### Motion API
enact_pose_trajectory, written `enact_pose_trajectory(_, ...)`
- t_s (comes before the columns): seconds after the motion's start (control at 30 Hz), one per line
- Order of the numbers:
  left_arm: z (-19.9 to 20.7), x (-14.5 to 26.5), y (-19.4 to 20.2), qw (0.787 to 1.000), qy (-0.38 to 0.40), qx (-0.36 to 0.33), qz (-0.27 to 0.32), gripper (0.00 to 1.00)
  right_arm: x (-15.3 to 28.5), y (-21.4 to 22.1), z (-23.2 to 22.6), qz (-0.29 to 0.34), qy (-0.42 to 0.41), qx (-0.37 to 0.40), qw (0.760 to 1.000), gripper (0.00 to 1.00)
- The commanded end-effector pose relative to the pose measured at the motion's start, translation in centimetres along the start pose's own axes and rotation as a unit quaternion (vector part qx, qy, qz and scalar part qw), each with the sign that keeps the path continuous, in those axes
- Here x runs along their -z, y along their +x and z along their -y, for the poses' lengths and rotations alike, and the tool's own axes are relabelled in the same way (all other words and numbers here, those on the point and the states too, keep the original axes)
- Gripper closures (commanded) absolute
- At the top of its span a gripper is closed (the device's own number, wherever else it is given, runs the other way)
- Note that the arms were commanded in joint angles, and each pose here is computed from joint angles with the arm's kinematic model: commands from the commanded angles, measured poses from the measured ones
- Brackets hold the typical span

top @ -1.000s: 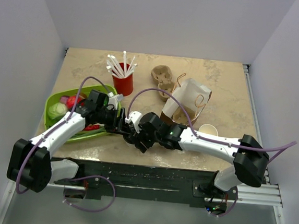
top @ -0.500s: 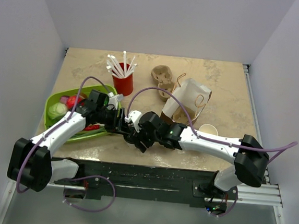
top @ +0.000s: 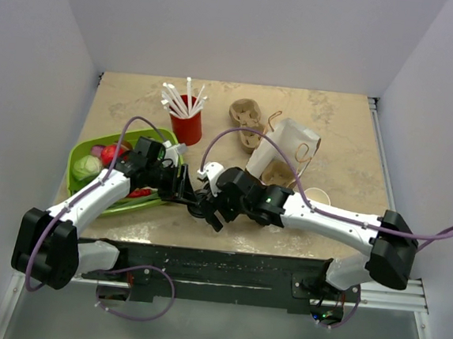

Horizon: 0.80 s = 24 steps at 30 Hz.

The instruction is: Pack the takeout coffee

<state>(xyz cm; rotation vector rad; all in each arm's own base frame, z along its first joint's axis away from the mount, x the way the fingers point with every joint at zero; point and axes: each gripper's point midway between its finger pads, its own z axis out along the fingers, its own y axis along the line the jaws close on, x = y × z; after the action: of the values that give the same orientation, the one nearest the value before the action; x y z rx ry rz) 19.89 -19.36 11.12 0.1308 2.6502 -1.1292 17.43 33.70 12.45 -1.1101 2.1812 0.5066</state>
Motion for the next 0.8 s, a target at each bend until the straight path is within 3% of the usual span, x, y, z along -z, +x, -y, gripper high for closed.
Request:
enact_pose_trajectory(0.0, -0.5, -0.3, 0.0, 1.000, -0.011, -0.007, 0.004, 0.45, 3.6, -4.6, -1.0, 0.063, -0.013, -0.071, 0.995, 0.10)
enact_pose_trajectory(0.2, -0.6, -0.3, 0.1, 1.000, -0.010, -0.007, 0.002, 0.45, 4.1, -7.1, 0.4, 0.086, 0.012, -0.146, 0.985, 0.13)
enact_pose_trajectory(0.4, -0.7, -0.3, 0.4, 1.000, -0.009, -0.005, -0.001, 0.45, 1.6, -6.6, 1.6, 0.052, -0.004, -0.187, 0.981, 0.20)
enact_pose_trajectory(0.5, -0.7, -0.3, 0.5, 1.000, -0.010, -0.004, 0.000, 0.45, 0.1, -4.3, 1.3, 0.020, -0.014, -0.188, 0.982, 0.23)
enact_pose_trajectory(0.77, -0.7, -0.3, 0.4, 1.000, -0.010, -0.002, 0.002, 0.45, -2.4, 2.2, 3.5, -0.085, 0.060, -0.184, 0.977, 0.29)
